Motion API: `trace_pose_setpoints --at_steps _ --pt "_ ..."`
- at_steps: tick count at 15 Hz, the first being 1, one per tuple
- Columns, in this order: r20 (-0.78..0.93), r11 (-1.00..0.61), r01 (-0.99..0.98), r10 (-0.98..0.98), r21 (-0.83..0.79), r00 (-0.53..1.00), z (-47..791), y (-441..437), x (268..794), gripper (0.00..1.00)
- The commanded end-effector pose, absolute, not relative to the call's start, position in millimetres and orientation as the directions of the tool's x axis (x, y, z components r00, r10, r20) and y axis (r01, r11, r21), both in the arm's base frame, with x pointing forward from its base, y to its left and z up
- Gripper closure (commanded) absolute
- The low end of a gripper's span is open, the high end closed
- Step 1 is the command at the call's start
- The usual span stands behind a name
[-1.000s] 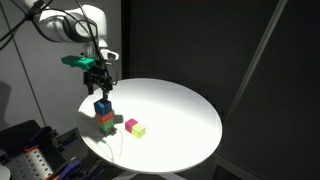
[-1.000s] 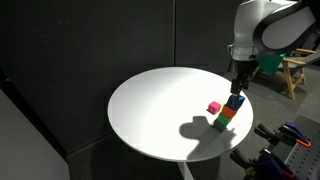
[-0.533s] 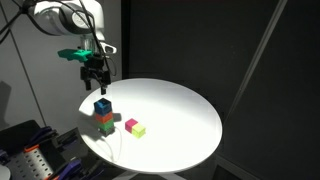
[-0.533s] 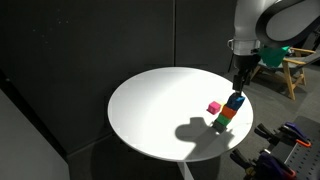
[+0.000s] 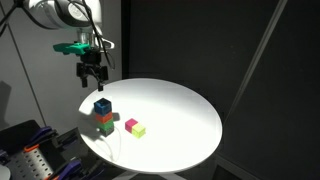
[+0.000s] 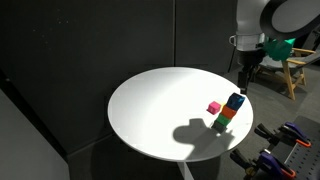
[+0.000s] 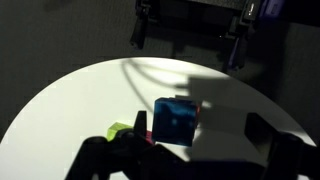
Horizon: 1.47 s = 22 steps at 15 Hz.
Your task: Pick up the blue block and then put it back on top of the orange block
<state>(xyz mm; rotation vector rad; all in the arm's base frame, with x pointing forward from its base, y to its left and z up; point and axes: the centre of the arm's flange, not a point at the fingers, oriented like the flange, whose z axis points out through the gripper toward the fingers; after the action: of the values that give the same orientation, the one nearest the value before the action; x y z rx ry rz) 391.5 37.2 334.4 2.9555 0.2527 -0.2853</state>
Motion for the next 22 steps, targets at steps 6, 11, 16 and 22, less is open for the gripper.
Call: trace_pose_setpoints --at_steps 6,11,16,22 --pt "-0.134 -0.975 0.182 0.165 0.124 0.977 363.7 37.5 381.9 0.00" --pt "-0.076 -0.985 0.158 0.153 0.065 0.985 378.3 44.3 374.8 0.00" --pt "-0.030 -0.987 0.158 0.158 -0.008 0.987 394.0 51.7 365.3 0.00" --pt "0.032 -0.992 0.124 0.123 -0.019 0.992 415.9 46.5 353.5 0.00"
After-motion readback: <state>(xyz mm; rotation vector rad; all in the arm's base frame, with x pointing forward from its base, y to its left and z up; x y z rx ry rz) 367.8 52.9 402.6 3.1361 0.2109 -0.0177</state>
